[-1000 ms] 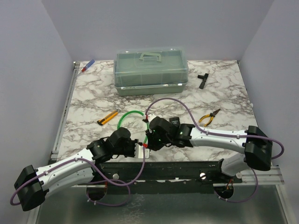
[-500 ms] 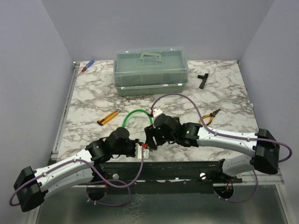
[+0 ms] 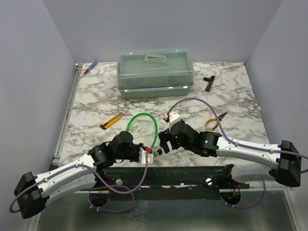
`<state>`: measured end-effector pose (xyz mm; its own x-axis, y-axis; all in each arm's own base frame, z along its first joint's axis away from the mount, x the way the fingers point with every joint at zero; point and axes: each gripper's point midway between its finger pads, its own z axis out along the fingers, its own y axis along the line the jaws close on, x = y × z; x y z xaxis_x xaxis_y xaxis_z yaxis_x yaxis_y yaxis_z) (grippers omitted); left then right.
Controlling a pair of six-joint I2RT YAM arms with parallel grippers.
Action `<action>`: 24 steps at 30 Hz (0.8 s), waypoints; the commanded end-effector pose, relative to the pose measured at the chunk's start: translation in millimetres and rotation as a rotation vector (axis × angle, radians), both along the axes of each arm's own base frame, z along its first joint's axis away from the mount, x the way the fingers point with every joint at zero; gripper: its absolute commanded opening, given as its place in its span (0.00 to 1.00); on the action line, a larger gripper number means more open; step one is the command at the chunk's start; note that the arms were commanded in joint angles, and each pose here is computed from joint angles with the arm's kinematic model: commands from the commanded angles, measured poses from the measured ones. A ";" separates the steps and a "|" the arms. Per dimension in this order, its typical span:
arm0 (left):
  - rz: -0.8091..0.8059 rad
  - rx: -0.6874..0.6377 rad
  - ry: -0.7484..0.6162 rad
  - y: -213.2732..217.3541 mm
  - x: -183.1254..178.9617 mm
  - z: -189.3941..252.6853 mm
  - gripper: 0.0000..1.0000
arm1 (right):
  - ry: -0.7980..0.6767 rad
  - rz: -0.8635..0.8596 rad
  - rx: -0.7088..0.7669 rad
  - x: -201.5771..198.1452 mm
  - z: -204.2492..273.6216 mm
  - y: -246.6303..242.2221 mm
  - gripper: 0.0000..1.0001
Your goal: Unlock with the key
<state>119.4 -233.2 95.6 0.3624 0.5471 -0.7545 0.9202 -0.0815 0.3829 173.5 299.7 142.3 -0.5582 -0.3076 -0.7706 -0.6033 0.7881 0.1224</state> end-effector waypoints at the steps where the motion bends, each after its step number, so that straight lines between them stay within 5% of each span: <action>1: -0.036 -0.096 -0.051 -14.4 1.7 28.0 0.00 | -0.106 0.044 -0.025 2.2 -4.3 -21.3 0.86; 15: -0.036 -0.128 -0.017 -16.7 -0.8 36.0 0.00 | -0.500 0.527 0.199 -34.6 32.8 1.2 0.81; 24: -0.027 -0.142 -0.015 -15.5 -0.1 39.1 0.00 | -0.615 0.760 0.100 -59.3 13.0 20.1 0.77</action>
<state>114.9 -234.5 99.8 0.3243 0.5245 -0.7872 0.9370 -0.0642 0.3433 124.2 308.2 148.9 0.1192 -0.3594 -0.9256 -0.9346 0.2741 -0.2268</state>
